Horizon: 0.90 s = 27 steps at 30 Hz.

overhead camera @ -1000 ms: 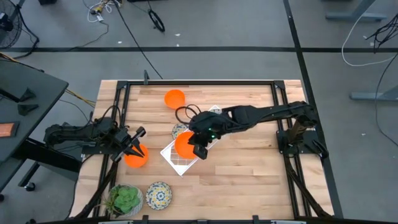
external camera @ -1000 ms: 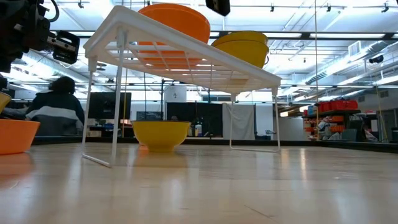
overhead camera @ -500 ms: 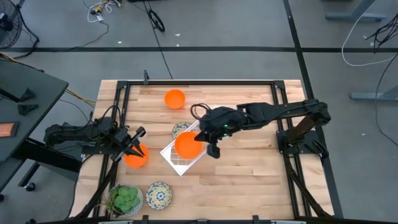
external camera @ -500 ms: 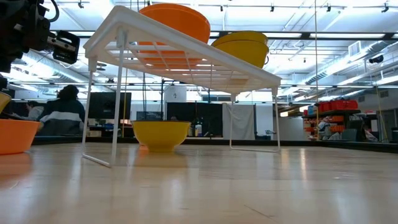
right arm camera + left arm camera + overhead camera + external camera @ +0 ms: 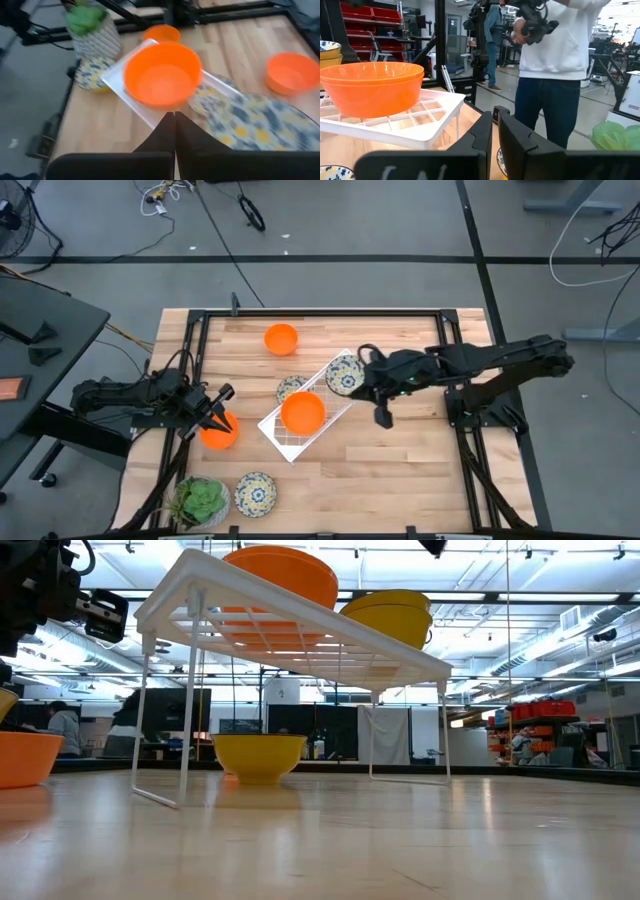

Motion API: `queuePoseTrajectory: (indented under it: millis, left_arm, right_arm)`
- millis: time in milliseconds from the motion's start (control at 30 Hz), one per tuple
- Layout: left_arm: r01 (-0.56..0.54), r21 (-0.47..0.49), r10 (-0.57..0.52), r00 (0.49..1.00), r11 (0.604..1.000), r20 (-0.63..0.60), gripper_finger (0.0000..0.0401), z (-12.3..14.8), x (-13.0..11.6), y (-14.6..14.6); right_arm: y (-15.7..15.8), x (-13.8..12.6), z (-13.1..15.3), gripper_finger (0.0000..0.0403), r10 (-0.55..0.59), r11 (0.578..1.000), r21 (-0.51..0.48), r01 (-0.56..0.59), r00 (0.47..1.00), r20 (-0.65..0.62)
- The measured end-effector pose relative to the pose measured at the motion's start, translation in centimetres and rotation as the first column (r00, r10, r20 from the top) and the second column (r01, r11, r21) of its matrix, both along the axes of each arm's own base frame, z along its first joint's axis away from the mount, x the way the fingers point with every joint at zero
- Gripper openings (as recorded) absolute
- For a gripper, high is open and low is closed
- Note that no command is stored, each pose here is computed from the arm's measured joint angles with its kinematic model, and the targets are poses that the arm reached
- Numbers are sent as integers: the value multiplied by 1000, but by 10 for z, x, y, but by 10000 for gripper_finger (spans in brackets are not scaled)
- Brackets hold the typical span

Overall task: Pick & Place Mini bowls
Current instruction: Stack the orange bowl on top of the orange bowl on the shelf

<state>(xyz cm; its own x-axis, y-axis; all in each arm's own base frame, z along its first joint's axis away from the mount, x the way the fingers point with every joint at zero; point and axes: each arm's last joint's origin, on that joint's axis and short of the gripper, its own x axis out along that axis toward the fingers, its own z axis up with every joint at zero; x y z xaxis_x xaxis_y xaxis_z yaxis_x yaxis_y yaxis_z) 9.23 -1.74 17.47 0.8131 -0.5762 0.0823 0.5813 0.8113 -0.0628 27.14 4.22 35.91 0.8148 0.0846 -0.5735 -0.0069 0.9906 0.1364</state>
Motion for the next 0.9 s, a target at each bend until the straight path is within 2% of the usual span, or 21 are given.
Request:
queuePoseTrajectory:
  millis: [133,300,500,900]
  left_arm:
    - [0,0,0,1000,1000,1,37,0,0,0]
    - [0,0,0,1000,1000,0,37,0,0,0]
    - [-1,0,1,1000,1000,1,37,0,0,0]
    - [-1,0,1,1000,1000,0,37,0,0,0]
  right_arm:
    - [-11,-21,-3,0,-36,999,-16,36,999,6]
    - [-26,-47,7,0,-62,997,-54,62,998,5]
    - [-41,-79,13,0,-109,992,-65,104,991,-72]
    - [-51,-125,44,0,-151,987,-74,144,985,-88]
